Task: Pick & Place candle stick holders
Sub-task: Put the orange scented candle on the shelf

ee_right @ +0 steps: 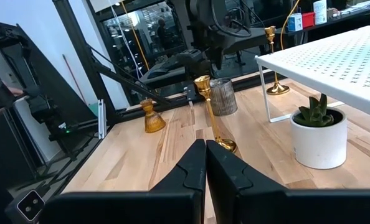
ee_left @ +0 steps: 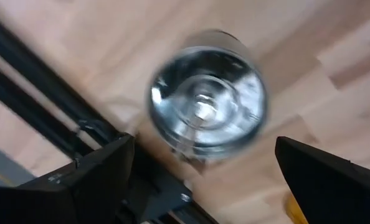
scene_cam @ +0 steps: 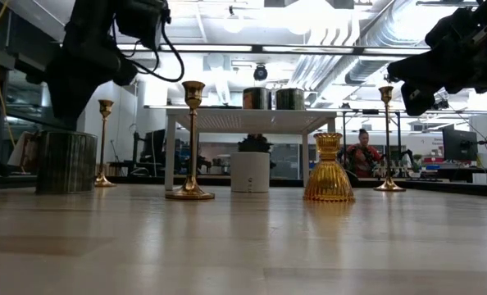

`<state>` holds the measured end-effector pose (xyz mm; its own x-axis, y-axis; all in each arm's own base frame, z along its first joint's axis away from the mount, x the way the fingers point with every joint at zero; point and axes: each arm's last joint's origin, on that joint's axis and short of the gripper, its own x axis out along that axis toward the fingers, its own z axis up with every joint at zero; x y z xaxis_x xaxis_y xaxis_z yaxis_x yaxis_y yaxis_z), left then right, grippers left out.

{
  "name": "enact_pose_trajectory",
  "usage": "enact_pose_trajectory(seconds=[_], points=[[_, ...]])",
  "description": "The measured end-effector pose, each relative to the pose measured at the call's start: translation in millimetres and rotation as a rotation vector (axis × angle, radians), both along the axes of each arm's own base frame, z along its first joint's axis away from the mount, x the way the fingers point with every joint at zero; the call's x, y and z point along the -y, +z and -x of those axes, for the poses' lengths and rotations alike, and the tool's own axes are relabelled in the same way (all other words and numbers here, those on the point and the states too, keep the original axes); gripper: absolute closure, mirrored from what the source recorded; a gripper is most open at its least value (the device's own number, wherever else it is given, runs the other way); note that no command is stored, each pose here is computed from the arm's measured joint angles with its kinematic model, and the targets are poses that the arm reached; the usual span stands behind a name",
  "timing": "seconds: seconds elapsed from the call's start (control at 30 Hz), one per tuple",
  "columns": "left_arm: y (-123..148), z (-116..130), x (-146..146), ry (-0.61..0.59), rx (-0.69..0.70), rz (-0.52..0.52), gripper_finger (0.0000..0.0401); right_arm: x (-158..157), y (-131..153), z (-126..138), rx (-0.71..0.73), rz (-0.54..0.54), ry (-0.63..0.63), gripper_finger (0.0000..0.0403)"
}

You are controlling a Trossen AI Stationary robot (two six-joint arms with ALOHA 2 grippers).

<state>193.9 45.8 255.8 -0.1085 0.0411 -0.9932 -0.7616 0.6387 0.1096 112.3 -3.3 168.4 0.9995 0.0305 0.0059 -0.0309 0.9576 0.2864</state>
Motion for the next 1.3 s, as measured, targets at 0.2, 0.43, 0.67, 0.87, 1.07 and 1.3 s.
enact_pose_trajectory(seconds=[0.2, 0.43, 0.67, 0.87, 1.07, 1.3], points=[[-8.9, 0.9, -2.3, 0.005, -0.009, -0.041, 0.0006, 0.0, 0.0, 0.0, 0.000, 0.000, 0.000, 0.0398], [-22.9, -1.2, -5.1, 0.018, 0.039, -0.019, 0.0001, 0.0, -0.2, 0.0, -0.002, 0.000, 0.000, 0.0398], [-31.4, 1.7, -9.1, 0.012, 0.037, 0.004, 0.0001, 0.0, -0.2, 0.0, -0.002, 0.000, 0.000, 0.0399], [-44.2, 2.8, -7.6, 0.007, 0.057, 0.044, 0.0001, 0.0, -0.2, 0.0, -0.002, 0.000, 0.000, 0.0399], [-46.9, 2.8, -7.5, -0.026, 0.062, 0.048, 0.0001, 0.0, -0.2, 0.0, -0.002, 0.000, 0.000, 0.0399], [-47.0, 1.0, -7.9, -0.069, 0.079, 0.044, 0.0001, 0.0, -0.2, 0.0, -0.002, 0.000, 0.000, 0.0398]])
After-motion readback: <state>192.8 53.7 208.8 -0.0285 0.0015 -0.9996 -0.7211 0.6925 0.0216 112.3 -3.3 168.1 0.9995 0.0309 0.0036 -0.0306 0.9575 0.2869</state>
